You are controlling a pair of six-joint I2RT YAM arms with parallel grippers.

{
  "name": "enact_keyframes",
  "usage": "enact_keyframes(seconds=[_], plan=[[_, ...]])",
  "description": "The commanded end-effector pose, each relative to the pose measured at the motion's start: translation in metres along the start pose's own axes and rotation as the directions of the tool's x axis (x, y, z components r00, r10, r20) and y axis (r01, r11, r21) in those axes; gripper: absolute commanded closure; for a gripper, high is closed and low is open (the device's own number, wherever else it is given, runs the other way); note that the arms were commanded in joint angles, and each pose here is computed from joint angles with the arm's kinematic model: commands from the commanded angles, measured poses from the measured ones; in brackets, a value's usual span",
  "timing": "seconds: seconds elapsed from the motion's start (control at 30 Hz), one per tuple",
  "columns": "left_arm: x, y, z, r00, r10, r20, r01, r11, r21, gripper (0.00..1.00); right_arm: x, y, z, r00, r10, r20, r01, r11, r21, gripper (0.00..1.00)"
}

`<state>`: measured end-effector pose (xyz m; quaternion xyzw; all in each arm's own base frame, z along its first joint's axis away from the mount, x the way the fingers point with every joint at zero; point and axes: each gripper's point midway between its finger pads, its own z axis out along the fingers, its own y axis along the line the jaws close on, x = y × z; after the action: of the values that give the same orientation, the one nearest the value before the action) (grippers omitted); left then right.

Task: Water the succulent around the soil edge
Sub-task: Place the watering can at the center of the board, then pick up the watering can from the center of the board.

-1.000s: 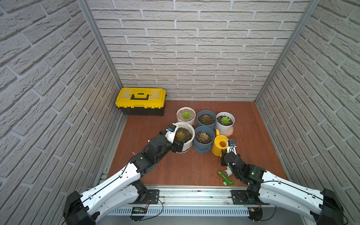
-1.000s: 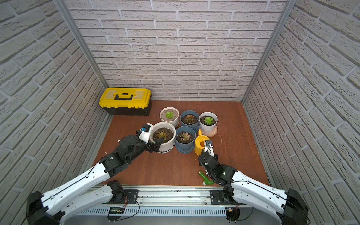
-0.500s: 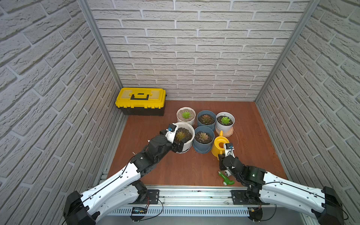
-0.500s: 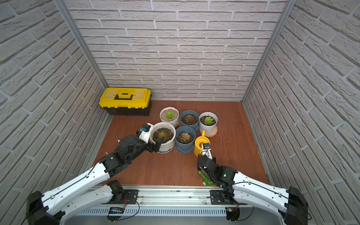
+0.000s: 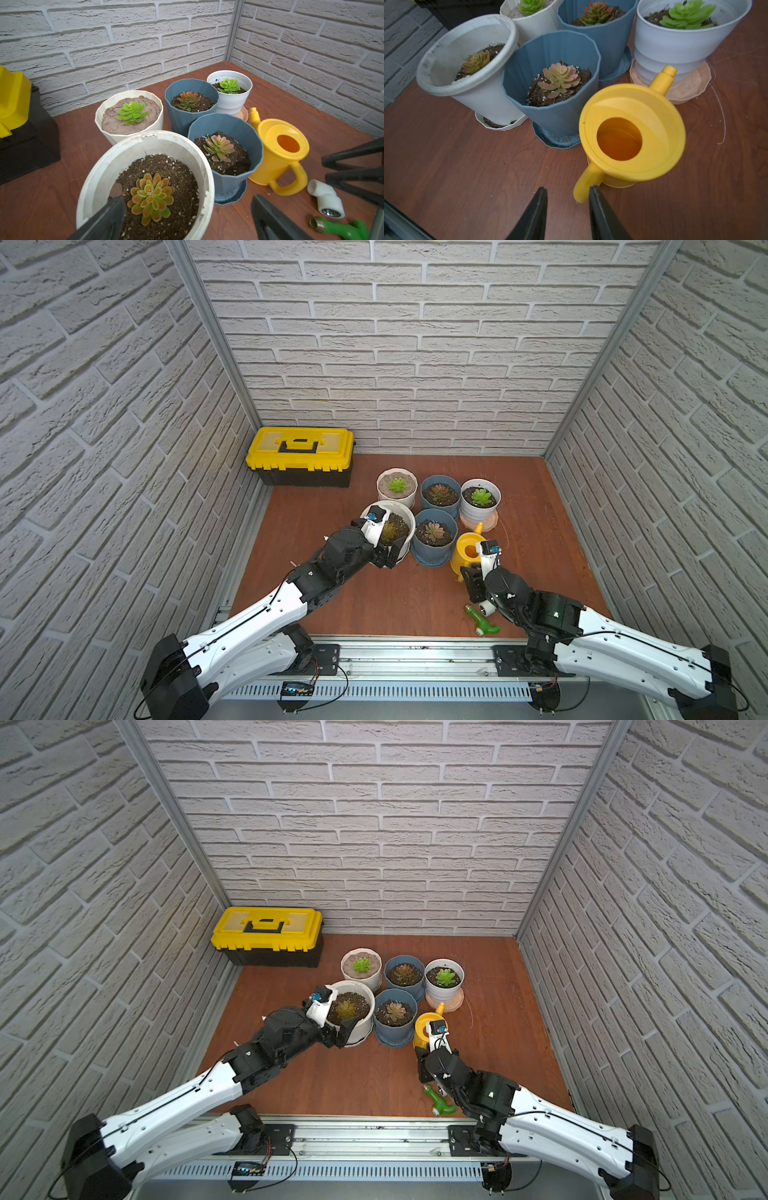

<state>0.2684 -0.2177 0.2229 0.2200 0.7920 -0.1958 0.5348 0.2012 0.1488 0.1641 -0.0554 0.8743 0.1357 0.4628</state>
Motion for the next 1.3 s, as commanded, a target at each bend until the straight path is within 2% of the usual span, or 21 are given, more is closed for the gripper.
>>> enact_keyframes(seconds=[0.0, 0.07, 0.1, 0.13, 0.17, 0.3, 0.43, 0.6, 0.77, 0.97, 1.27], plan=[[-0.011, -0.021, 0.0, 0.999, 0.003, 0.051, -0.007, 0.998, 0.07, 0.02, -0.02, -0.01, -0.018, 0.992, -0.117, 0.042, 0.115, 0.992, 0.047, 0.56], [-0.01, -0.03, 0.0, 0.999, 0.015, 0.046, -0.019, 0.997, 0.081, 0.01, -0.033, -0.018, -0.026, 0.984, -0.154, 0.088, 0.147, 0.985, 0.089, 0.46], [-0.009, -0.034, 0.0, 0.999, 0.02, 0.044, -0.024, 0.996, 0.082, 0.02, -0.041, -0.023, -0.03, 0.978, -0.17, 0.119, 0.156, 0.981, 0.118, 0.37], [-0.009, -0.036, 0.001, 0.999, 0.024, 0.043, -0.027, 0.996, 0.08, 0.02, -0.047, -0.029, -0.034, 0.972, -0.181, 0.15, 0.158, 0.976, 0.152, 0.05], [-0.008, -0.04, 0.001, 0.999, 0.029, 0.041, -0.032, 0.996, 0.078, 0.02, -0.055, -0.037, -0.038, 0.964, -0.188, 0.19, 0.151, 0.97, 0.193, 0.0], [-0.007, -0.055, 0.004, 0.997, 0.073, 0.039, -0.075, 0.996, 0.041, 0.01, -0.077, -0.06, -0.056, 0.917, -0.21, 0.339, 0.105, 0.947, 0.303, 0.0], [-0.006, -0.07, 0.011, 0.994, 0.096, 0.051, -0.095, 0.995, -0.009, 0.01, -0.076, -0.084, -0.066, 0.881, -0.202, 0.427, 0.028, 0.925, 0.38, 0.01], [0.001, -0.102, 0.029, 0.996, 0.074, 0.043, -0.077, 0.995, 0.058, 0.01, -0.059, -0.11, -0.07, 0.839, -0.106, 0.534, -0.138, 0.908, 0.397, 0.01], [0.018, -0.125, 0.049, 0.999, 0.046, 0.015, -0.047, 0.995, 0.089, 0.03, -0.056, -0.114, -0.075, 0.832, -0.083, 0.549, -0.154, 0.916, 0.371, 0.01], [0.037, -0.156, 0.074, 0.999, 0.016, -0.038, -0.01, 0.984, 0.176, 0.08, -0.052, -0.115, -0.07, 0.862, -0.114, 0.494, -0.116, 0.904, 0.411, 0.01], [0.061, -0.173, 0.112, 0.997, 0.011, -0.083, 0.004, 0.984, 0.177, 0.14, -0.049, -0.109, -0.063, 0.869, -0.116, 0.48, -0.096, 0.914, 0.394, 0.01]])
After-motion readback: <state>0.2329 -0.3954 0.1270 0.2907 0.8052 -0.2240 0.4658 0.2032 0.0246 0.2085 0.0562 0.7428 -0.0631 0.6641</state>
